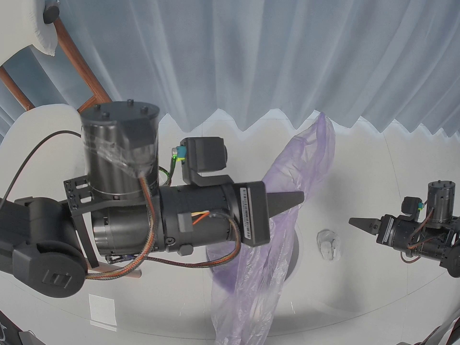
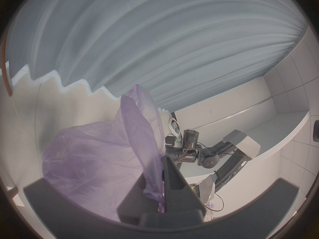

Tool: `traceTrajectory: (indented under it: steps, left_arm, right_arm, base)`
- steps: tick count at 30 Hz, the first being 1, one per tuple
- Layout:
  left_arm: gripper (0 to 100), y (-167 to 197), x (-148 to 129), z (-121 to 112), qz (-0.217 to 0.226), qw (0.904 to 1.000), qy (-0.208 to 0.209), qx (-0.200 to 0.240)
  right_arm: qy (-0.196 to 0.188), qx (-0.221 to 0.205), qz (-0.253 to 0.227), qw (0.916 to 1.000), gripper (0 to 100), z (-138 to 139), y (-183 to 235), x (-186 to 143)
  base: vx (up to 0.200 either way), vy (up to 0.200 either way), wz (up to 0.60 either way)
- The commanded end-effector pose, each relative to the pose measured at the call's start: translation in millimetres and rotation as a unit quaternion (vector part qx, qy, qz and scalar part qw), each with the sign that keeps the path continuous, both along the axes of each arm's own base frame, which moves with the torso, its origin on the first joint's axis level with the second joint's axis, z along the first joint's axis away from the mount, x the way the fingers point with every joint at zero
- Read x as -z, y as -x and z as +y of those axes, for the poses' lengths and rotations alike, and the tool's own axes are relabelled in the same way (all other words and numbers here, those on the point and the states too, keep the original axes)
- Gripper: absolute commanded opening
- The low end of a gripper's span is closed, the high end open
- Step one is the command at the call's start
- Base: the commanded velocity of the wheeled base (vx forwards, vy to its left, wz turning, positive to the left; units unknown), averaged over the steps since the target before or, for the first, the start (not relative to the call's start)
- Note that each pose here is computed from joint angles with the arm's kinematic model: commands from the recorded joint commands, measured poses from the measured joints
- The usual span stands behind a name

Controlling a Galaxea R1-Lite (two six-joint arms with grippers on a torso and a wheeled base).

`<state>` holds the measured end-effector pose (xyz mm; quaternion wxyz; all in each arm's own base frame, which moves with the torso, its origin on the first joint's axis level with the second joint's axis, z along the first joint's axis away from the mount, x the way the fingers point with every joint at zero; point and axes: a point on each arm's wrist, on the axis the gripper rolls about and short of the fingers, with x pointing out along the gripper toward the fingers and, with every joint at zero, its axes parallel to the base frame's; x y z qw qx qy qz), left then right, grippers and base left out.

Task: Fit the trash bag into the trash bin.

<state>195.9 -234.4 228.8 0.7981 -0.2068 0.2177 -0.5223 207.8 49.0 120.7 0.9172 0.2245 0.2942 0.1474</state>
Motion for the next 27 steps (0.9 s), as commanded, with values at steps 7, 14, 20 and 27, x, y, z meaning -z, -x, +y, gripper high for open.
traceTrajectory:
  steps: [7,14,20,27]
  left_arm:
    - [0,0.7,-1.1,-0.5,-0.002,1.0000,0.002,-0.002]
    - [0,-0.2,-0.1,0.6,0.000,1.0000,0.001,-0.005]
    - [0,-0.2,-0.3,0.6,-0.001,1.0000,0.002,-0.005]
    - [0,-1.4,-1.7,1.4,-0.005,0.9999,0.008,-0.008]
  right_arm:
    - [-0.010,-0.015,-0.044,0.9989,0,26.6,-78.7,42.8]
    - [-0.015,-0.028,-0.117,0.9926,0,47.4,-120.3,55.1]
    - [0.010,-0.054,-0.180,0.9822,0,58.4,-138.8,78.2]
    - [0.013,-0.102,-0.262,0.9596,0,77.4,-165.9,107.1]
  base:
    - [0.000,0.000,0.00]
    - [0.000,0.000,0.00]
    - [0.000,0.000,0.00]
    - [0.000,0.000,0.00]
